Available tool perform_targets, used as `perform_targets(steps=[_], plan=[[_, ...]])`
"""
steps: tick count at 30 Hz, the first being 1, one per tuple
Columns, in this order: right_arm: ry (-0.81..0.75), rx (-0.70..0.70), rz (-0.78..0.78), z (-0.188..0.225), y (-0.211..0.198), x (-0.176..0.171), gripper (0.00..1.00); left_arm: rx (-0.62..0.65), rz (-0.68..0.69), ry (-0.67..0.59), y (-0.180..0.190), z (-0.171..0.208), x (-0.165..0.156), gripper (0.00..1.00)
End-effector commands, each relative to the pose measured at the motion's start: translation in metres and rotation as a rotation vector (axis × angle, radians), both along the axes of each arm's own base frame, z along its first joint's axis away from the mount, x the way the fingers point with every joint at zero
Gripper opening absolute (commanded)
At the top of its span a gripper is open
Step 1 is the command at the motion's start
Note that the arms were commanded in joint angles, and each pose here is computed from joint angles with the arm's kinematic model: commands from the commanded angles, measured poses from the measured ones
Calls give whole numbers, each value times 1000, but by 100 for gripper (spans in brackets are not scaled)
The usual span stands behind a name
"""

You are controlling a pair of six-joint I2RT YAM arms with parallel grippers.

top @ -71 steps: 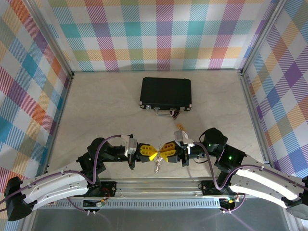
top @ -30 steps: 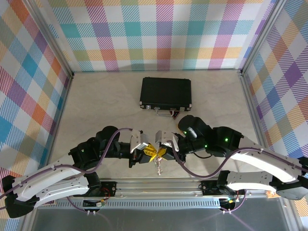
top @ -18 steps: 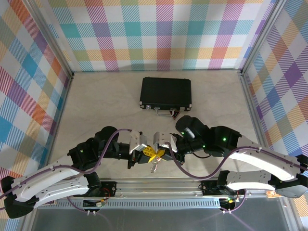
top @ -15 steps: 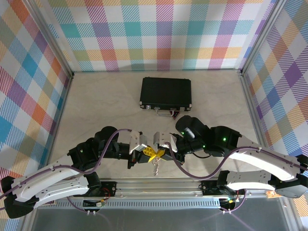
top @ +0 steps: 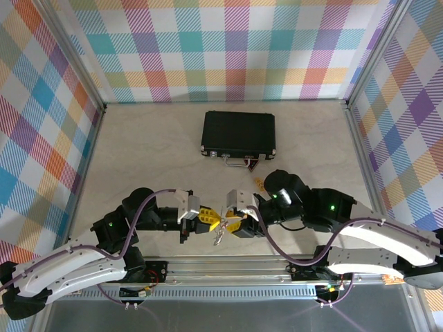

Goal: Put the keys on the keyring

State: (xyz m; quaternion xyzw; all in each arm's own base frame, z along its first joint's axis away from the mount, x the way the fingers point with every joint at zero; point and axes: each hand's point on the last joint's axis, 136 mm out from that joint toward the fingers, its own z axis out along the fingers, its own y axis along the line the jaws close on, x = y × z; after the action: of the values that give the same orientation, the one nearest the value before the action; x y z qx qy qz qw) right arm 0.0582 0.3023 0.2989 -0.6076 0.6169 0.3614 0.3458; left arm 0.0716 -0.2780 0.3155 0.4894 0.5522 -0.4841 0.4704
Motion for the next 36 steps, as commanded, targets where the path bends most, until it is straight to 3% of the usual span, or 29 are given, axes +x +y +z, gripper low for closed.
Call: perform_targets(steps=[1,12,18,36], plan=[[28,129,-19,16,10,0,36,-179,-25,-109,3,37,-6,0],[43,313,-41,46,-11,-9,45,-289,-93,-176,4,57,-18,0],[26,361,-35,59,-14,-10,45,-293,-97,-170,1,58,-17,0],[49,346,-10,50,4,-9,18,-290,-91,-160,-1,50,-15,0]])
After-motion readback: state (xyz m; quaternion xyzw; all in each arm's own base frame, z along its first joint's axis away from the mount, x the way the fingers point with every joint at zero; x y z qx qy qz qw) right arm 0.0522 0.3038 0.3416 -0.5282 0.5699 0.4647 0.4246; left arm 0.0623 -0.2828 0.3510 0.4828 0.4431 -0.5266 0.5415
